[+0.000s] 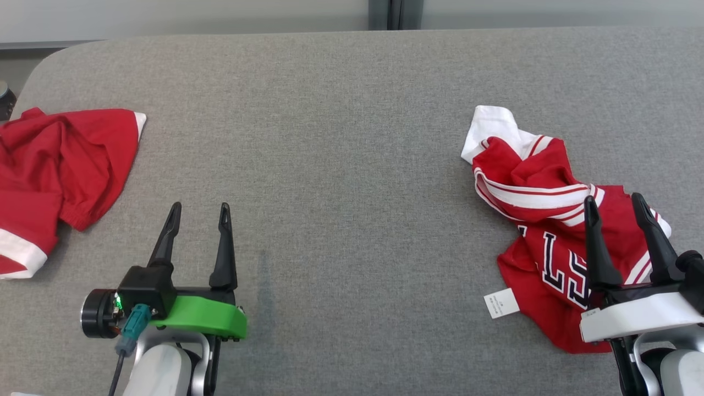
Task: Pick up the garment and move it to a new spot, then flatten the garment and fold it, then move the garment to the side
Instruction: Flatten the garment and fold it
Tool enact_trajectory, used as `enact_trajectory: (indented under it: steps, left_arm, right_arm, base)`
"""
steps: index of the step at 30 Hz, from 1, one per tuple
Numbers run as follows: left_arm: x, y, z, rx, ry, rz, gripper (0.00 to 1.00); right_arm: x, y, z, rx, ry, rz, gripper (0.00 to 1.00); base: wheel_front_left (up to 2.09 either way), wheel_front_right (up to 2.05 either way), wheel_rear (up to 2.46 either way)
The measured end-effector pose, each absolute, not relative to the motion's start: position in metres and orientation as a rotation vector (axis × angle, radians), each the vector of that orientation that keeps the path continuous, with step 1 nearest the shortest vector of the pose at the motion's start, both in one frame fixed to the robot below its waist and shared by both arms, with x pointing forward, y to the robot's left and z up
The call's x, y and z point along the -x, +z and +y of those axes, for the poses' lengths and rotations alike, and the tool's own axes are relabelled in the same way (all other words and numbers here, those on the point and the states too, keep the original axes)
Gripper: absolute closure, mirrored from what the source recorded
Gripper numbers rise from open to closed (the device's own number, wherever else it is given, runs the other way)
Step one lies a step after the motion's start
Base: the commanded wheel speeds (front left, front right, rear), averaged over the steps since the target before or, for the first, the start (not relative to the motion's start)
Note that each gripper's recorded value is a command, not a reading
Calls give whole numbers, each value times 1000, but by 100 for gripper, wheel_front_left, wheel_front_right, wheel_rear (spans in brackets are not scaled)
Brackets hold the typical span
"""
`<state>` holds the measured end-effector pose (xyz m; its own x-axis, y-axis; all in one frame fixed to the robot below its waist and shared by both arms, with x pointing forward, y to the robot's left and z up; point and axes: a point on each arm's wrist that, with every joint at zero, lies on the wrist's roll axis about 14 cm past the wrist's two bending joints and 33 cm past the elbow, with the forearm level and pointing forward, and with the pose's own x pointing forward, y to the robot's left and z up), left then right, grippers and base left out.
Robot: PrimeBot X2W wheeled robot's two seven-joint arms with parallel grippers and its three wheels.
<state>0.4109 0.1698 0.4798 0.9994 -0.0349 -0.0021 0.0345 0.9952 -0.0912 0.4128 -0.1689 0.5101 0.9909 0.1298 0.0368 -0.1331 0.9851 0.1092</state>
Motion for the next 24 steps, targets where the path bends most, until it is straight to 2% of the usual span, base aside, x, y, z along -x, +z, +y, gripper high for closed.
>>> enact_trajectory:
  steps: [5, 14, 21, 24]
  left_arm:
    - [-416, 482, 142, 112, -126, 15, 0]
    - [-418, 485, 0, 157, -596, 93, 0]
    - [-389, 468, -84, 200, -907, 195, 0]
    - [-384, 457, -104, 197, -985, 234, 0]
  right_arm:
    - [-415, 509, -172, -109, 124, -28, 0]
    - [-423, 503, -193, -89, 66, -13, 0]
    - [-426, 497, -210, -73, 9, -4, 0]
    - [-428, 492, -218, -70, -18, 3, 0]
  base:
    - [0, 0, 0]
    - [0, 0, 0]
    - [0, 0, 0]
    - [0, 0, 0]
